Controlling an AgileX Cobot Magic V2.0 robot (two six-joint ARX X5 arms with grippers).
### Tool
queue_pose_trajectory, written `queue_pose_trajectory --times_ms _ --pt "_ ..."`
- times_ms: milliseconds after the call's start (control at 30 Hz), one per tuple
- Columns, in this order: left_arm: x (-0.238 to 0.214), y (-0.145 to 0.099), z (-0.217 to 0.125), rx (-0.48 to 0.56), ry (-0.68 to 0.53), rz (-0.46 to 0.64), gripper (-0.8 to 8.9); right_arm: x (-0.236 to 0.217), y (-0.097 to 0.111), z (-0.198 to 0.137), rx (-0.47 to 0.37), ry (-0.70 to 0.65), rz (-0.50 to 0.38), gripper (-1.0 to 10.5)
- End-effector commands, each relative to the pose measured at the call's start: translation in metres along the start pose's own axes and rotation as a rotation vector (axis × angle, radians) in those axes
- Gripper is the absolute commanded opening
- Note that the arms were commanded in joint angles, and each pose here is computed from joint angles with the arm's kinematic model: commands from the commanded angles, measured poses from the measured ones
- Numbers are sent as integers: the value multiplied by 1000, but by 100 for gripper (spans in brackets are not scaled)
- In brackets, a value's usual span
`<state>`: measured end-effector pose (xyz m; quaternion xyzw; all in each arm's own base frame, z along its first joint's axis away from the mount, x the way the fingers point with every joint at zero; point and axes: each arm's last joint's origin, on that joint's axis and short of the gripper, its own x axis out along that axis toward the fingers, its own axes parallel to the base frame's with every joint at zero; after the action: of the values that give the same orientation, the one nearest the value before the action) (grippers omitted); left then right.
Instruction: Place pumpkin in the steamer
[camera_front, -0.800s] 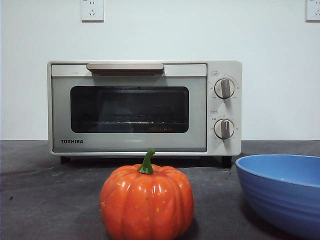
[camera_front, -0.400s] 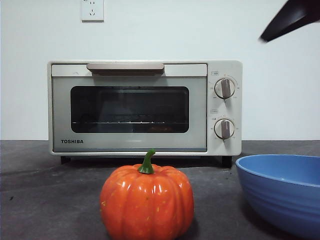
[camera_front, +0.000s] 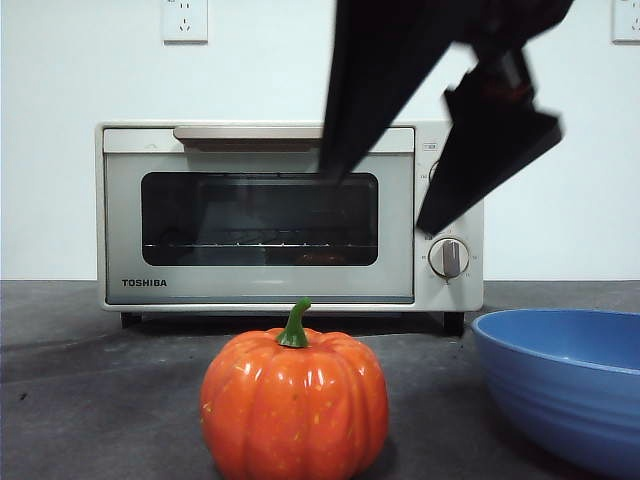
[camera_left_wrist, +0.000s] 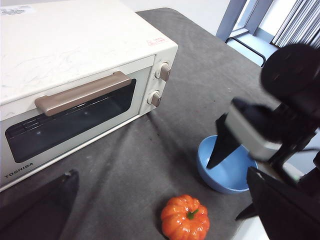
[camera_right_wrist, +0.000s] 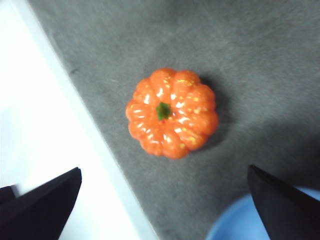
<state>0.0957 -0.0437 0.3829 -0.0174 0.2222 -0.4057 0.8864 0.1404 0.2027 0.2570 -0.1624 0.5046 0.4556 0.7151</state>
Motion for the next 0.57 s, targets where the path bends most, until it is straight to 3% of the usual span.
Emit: queue_pose_trajectory --times_ms 33,567 --pt "-3 -2 5 11 -18 -4 624 15 5 9 -45 11 -11 583" --pt "-3 -2 4 6 -8 -7 624 77 9 22 -98 51 -86 623"
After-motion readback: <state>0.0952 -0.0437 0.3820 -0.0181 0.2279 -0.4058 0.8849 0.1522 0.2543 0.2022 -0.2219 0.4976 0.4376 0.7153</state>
